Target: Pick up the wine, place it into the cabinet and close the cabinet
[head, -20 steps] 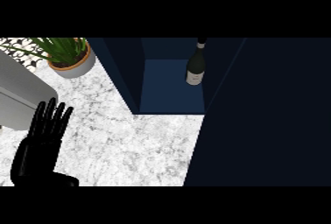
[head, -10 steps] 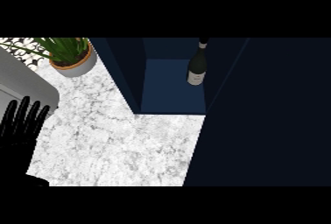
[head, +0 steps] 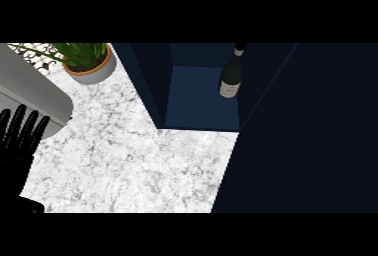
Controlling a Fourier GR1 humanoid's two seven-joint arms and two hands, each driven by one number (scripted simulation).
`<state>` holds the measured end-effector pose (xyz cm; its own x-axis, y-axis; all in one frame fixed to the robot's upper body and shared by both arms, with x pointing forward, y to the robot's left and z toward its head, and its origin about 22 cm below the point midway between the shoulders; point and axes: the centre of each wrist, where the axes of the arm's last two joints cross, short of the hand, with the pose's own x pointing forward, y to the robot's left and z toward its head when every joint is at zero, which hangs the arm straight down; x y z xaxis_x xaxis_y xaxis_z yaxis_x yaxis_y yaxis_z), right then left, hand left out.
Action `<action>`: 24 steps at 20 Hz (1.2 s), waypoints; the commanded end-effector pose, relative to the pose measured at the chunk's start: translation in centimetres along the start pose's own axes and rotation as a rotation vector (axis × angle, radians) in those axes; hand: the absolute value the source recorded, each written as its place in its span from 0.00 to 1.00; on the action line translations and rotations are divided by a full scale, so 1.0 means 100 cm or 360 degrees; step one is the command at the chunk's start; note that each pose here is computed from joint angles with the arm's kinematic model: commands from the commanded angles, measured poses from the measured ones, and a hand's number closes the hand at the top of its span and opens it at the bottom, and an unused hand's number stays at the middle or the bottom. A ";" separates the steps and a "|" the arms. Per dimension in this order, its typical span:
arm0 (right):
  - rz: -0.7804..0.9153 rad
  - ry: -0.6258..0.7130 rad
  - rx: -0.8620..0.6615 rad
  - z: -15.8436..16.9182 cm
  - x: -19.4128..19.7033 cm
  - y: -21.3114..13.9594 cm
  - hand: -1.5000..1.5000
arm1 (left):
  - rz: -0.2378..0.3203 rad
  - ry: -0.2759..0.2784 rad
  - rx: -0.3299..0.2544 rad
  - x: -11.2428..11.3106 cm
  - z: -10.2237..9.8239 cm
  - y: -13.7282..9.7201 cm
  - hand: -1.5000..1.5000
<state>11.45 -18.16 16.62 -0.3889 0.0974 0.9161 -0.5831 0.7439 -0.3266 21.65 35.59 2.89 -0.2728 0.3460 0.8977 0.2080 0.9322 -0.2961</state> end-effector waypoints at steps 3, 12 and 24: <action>-0.0361 -0.0131 0.0186 -0.030 0.014 0.033 1.00 | 0.0002 0.0016 -0.0042 0.008 -0.007 0.007 0.00; -0.0291 -0.0107 0.0152 -0.140 0.040 0.049 1.00 | 0.0001 0.0036 0.0011 0.019 -0.002 0.033 0.00; -0.0379 -0.0015 -0.0010 -0.246 0.053 0.027 1.00 | -0.0045 0.0008 0.0090 0.007 0.008 0.046 0.00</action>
<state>23.70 -0.39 24.94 -0.2838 -0.0681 0.9564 -0.6697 0.7279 -0.1470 21.21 39.45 2.21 -0.2654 0.3315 0.9053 0.1718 0.9403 -0.2939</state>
